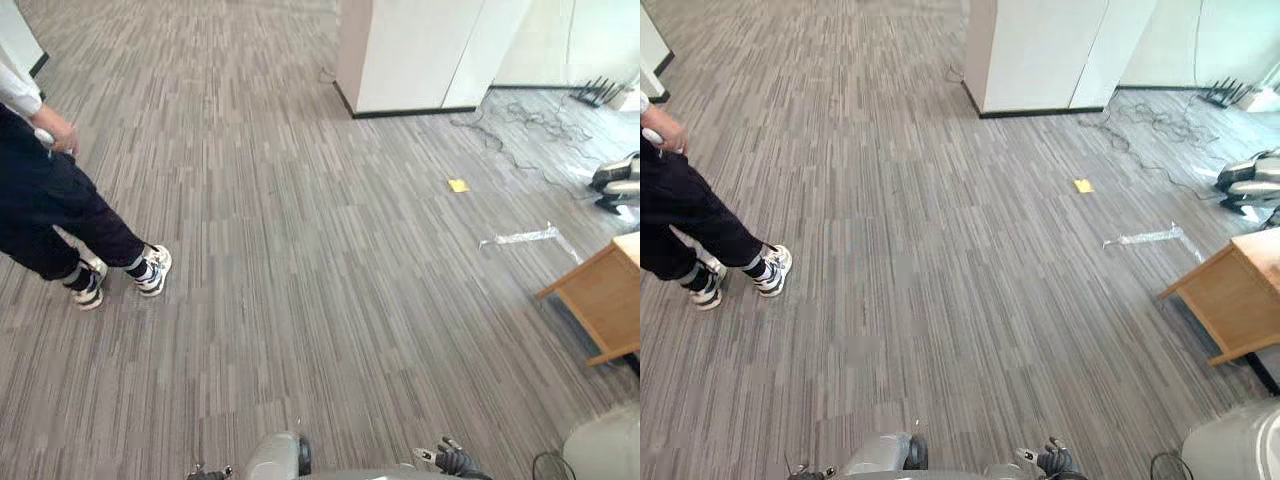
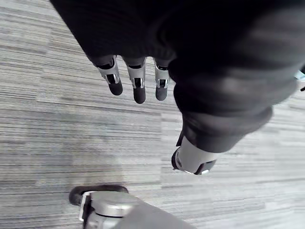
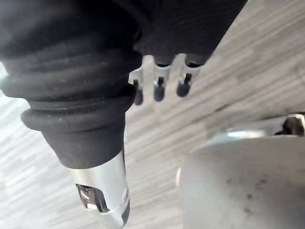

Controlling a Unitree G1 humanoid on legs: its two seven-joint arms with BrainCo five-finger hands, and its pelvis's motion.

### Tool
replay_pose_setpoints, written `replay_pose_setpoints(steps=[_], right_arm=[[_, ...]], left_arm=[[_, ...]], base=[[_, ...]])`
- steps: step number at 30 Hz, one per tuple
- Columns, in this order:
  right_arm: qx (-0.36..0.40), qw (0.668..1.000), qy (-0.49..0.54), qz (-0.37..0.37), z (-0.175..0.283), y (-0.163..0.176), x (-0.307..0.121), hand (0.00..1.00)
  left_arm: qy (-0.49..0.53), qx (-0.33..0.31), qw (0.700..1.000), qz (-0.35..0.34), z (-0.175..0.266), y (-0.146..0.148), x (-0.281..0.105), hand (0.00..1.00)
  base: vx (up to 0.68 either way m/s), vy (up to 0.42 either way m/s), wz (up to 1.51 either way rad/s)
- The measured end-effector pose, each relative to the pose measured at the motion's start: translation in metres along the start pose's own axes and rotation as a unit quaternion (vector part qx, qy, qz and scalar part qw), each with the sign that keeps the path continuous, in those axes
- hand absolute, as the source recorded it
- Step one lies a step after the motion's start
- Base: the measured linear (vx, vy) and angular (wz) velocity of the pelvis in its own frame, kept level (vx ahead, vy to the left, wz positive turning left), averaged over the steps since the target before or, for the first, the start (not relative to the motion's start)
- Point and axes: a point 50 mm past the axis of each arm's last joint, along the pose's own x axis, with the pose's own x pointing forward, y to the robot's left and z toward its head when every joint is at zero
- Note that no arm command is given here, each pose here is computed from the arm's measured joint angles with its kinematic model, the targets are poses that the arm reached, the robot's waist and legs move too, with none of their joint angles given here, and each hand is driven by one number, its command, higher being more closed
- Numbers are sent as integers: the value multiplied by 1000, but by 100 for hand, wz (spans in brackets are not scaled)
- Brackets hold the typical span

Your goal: Organize washtable

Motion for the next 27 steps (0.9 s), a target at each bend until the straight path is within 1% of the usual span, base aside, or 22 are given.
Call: replay_pose_setpoints(steps=[3,7,10,13,14,15,27], right_arm=[[-2,1000,1,-3,-1,-2,0,0],[3,1000,-5,-14,-2,-9,-2,0],[6,1000,8,-12,-13,-5,-5,0],[-15,1000,8,-26,-10,-22,-5,0],[-16,999,11,-29,-11,-24,-6,0],[-22,999,34,-10,-20,-11,-5,0],[-30,999,26,-13,-15,-14,-4,0]], left_arm=[[-4,8,1000,-5,2,-3,0,0],[2,-14,1000,-7,0,-10,-1,0],[7,-25,1000,6,-3,-3,-1,0],[20,-37,999,-12,-10,-20,-5,0],[22,-37,999,-13,-11,-20,-5,0],[26,10,1000,-10,-10,-8,0,0],[19,20,1000,-14,-8,-9,0,0]], base=[[395,12,17],[321,-59,41],[336,-114,23],[340,-167,-3],[184,-101,-3],[79,-35,2],[-4,0,-5]])
